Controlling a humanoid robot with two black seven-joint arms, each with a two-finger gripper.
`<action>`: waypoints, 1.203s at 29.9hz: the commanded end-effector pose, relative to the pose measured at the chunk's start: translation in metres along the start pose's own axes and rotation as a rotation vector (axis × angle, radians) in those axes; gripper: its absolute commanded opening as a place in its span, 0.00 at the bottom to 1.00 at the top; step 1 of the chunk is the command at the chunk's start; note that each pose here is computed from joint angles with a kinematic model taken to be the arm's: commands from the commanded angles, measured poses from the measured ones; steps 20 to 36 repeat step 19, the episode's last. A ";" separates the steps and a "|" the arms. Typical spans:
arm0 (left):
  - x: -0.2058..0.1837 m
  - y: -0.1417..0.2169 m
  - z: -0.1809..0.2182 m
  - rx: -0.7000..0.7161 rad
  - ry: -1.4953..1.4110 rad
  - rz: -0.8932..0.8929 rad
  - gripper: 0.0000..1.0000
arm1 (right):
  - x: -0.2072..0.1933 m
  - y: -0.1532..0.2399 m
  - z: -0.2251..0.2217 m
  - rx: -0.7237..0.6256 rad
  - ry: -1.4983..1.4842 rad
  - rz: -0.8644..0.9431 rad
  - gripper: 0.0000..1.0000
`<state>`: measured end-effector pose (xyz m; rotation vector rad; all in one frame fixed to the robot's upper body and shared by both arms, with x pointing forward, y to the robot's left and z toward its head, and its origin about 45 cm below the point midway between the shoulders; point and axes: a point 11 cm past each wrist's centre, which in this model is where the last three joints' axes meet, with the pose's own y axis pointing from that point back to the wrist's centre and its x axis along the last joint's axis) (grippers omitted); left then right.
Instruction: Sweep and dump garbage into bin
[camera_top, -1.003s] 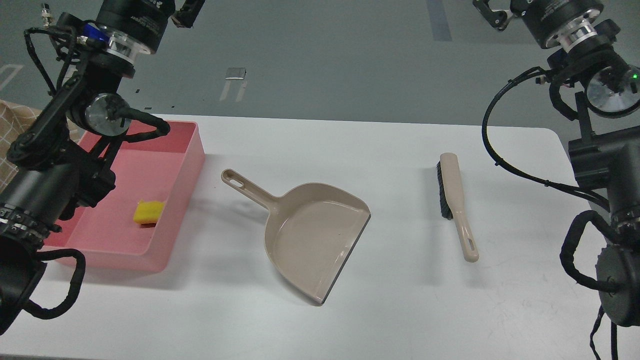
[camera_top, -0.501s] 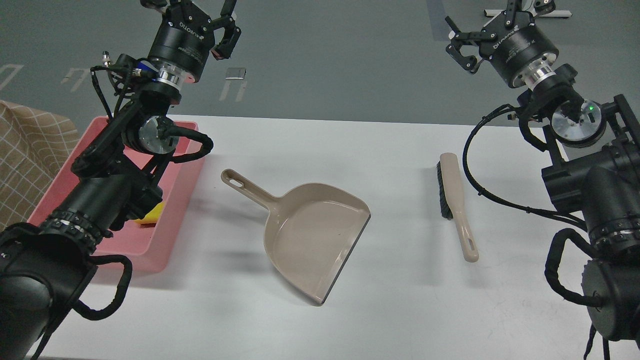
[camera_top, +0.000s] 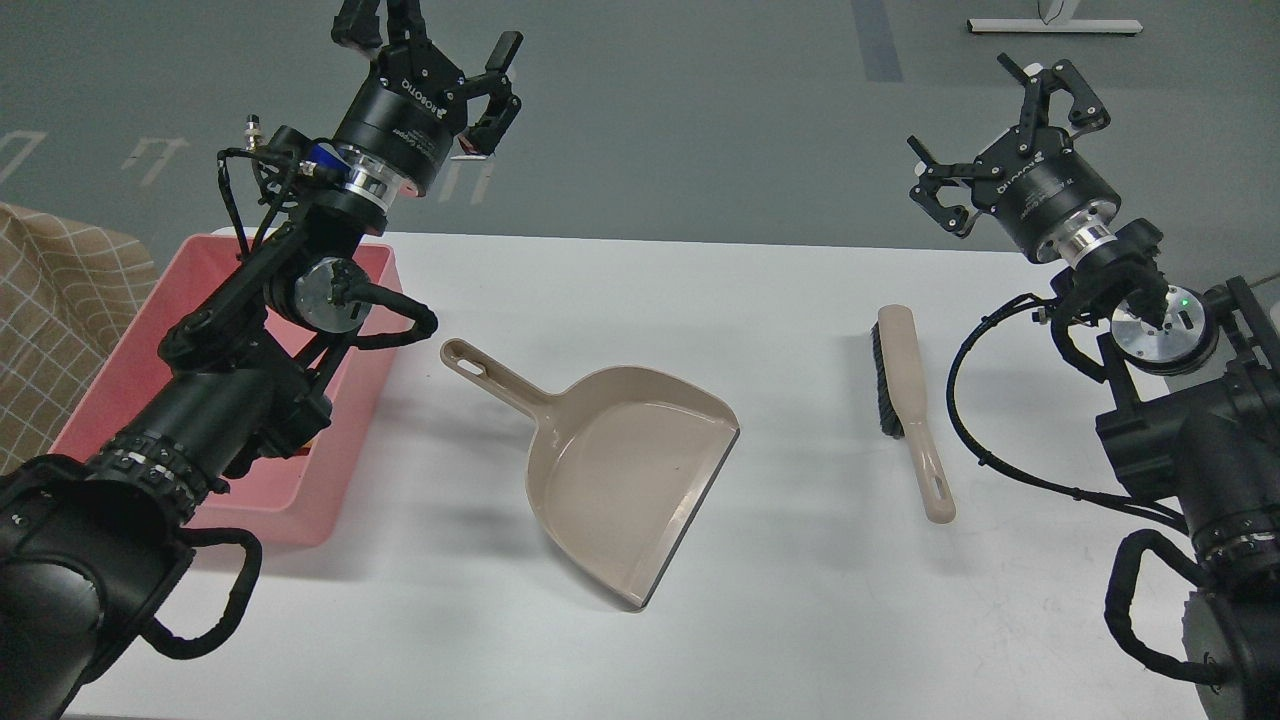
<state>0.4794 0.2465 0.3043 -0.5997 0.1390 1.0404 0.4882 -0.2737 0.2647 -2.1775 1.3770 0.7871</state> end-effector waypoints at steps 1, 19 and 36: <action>-0.001 0.003 0.004 -0.004 0.000 -0.019 0.98 | 0.000 0.000 0.000 0.000 0.000 -0.001 1.00; 0.004 0.009 0.014 -0.018 -0.016 -0.014 0.98 | -0.002 0.000 0.002 0.000 0.000 -0.006 1.00; 0.004 0.009 0.014 -0.018 -0.016 -0.014 0.98 | -0.002 0.000 0.002 0.000 0.000 -0.006 1.00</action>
